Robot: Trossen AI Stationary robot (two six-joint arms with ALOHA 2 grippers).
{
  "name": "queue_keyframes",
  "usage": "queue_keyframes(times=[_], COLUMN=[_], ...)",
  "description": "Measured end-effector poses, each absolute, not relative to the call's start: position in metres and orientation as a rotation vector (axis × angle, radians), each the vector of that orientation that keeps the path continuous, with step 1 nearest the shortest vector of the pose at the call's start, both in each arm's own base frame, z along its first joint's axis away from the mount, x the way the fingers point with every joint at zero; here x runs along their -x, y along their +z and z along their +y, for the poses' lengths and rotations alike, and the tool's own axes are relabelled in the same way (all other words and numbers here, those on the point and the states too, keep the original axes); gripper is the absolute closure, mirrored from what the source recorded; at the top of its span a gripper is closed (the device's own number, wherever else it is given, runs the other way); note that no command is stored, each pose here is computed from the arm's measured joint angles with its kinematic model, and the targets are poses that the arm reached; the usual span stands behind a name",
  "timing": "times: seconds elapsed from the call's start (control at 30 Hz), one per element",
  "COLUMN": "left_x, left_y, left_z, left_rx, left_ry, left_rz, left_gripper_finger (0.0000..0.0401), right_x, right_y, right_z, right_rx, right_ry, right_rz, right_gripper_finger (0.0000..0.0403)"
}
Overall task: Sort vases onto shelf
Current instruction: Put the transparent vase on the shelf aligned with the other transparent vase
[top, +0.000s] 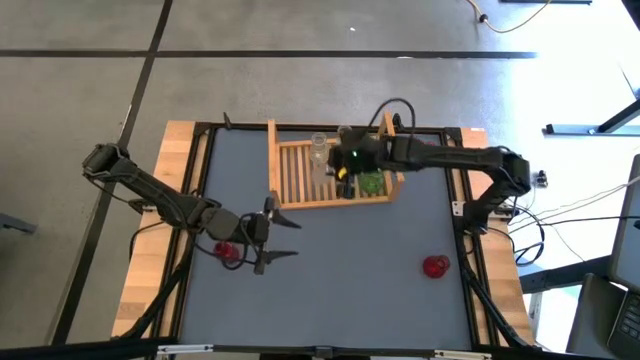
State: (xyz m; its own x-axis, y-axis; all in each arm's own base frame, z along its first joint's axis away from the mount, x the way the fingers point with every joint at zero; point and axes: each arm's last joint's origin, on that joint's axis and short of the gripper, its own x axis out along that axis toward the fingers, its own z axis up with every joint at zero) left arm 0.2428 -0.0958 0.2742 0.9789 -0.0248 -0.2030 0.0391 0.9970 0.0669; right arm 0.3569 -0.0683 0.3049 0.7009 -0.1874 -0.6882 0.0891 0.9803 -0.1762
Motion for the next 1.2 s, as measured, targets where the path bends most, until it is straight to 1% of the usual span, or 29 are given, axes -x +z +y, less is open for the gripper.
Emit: queue_keyframes(times=[0.17,0.33,0.73,1.07,1.2], left_x=[-0.245,-0.246,-0.248,-0.248,-0.248], left_y=[0.274,0.274,0.274,0.274,0.274], left_z=[-0.090,-0.086,-0.082,-0.083,-0.082], left_rx=[-0.069,-0.067,-0.064,-0.063,-0.063], left_ry=[-0.017,-0.003,0.012,0.012,0.013], left_rz=[0.207,0.208,0.208,0.208,0.208], left_gripper_finger=[0.0106,0.0106,0.0106,0.0106,0.0106], right_x=[-0.363,-0.367,-0.384,-0.387,-0.387], right_y=[0.287,0.271,0.242,0.240,0.240], right_z=[-0.098,-0.112,-0.117,-0.118,-0.119], right_rx=[0.096,0.094,0.111,0.114,0.117], right_ry=[-0.153,-0.160,-0.153,-0.158,-0.189], right_rz=[0.805,0.848,0.887,0.872,0.876], right_gripper_finger=[0.0276,0.0276,0.0276,0.0276,0.0274])
